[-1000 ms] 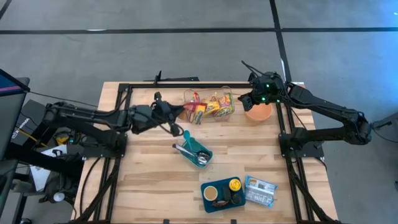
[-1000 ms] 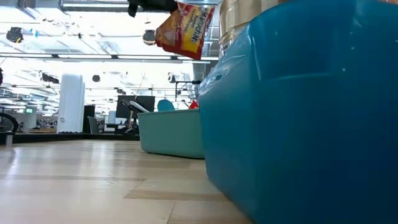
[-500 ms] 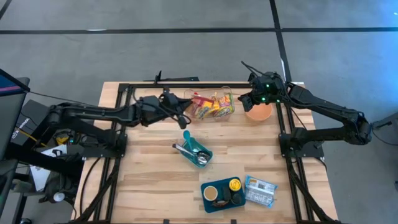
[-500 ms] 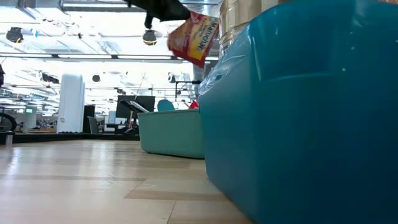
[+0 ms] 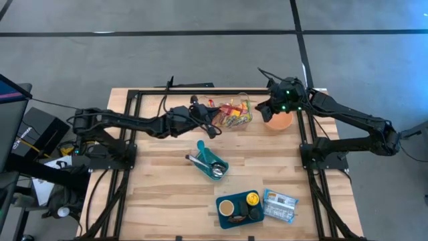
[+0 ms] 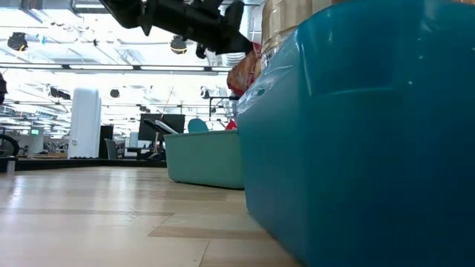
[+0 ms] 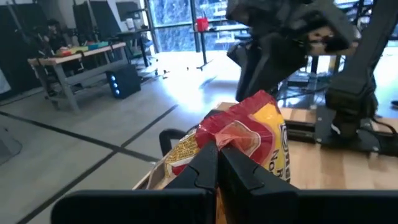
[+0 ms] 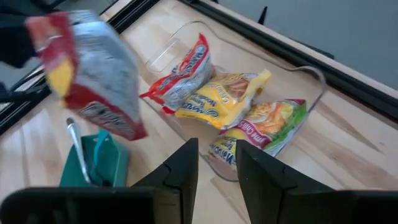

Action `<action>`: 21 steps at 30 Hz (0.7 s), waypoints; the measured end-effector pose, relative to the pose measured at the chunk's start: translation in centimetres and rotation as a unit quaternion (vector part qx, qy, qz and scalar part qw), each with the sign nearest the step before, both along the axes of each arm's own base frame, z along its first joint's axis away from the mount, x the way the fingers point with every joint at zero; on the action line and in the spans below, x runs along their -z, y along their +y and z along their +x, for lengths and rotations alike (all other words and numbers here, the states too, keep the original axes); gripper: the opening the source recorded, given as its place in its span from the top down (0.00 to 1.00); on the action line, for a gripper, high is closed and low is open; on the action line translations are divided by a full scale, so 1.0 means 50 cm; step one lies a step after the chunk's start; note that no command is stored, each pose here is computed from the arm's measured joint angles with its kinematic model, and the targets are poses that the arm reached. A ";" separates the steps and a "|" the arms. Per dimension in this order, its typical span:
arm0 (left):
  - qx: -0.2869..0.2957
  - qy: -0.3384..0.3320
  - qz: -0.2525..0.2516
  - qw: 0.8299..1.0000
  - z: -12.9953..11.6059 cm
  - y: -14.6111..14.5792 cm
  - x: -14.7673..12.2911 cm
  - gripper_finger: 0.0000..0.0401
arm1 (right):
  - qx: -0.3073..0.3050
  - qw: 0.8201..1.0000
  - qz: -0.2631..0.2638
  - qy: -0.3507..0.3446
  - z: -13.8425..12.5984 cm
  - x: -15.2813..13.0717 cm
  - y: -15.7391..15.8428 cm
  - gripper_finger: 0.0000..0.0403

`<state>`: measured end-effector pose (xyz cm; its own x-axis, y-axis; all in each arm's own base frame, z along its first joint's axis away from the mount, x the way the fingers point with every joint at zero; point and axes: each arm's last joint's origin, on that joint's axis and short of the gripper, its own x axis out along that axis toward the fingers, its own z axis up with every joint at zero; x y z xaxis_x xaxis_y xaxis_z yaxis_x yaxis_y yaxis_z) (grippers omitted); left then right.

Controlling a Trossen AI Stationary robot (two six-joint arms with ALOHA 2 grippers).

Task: Pick & Place Food Item
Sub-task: Put the red noodle pack into the transparent bin

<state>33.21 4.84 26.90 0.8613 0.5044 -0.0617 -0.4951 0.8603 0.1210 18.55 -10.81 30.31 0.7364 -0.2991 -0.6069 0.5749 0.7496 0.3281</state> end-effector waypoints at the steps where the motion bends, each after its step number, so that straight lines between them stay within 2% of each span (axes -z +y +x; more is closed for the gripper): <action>1: -0.002 -0.004 0.000 1.000 0.004 0.003 0.004 1.00 | -0.005 1.000 0.003 -0.002 0.000 0.000 0.001 0.75; 8: 0.000 0.004 -0.001 1.000 0.021 0.008 0.032 1.00 | -0.076 0.997 0.000 -0.020 0.007 -0.004 0.009 0.75; 15: 0.003 0.004 -0.001 1.000 0.022 0.006 0.033 1.00 | -0.125 0.991 0.009 -0.049 0.017 -0.011 0.021 0.75; 21: 0.005 -0.004 -0.012 1.000 0.023 0.003 0.032 1.00 | -0.139 0.987 -0.010 -0.079 0.028 -0.022 0.027 0.74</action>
<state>34.34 5.01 25.29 0.8668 0.4942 -0.0667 -0.4873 0.8678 0.0972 19.93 -9.47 31.44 0.8768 -0.0837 -0.4736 0.2895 0.8781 0.3809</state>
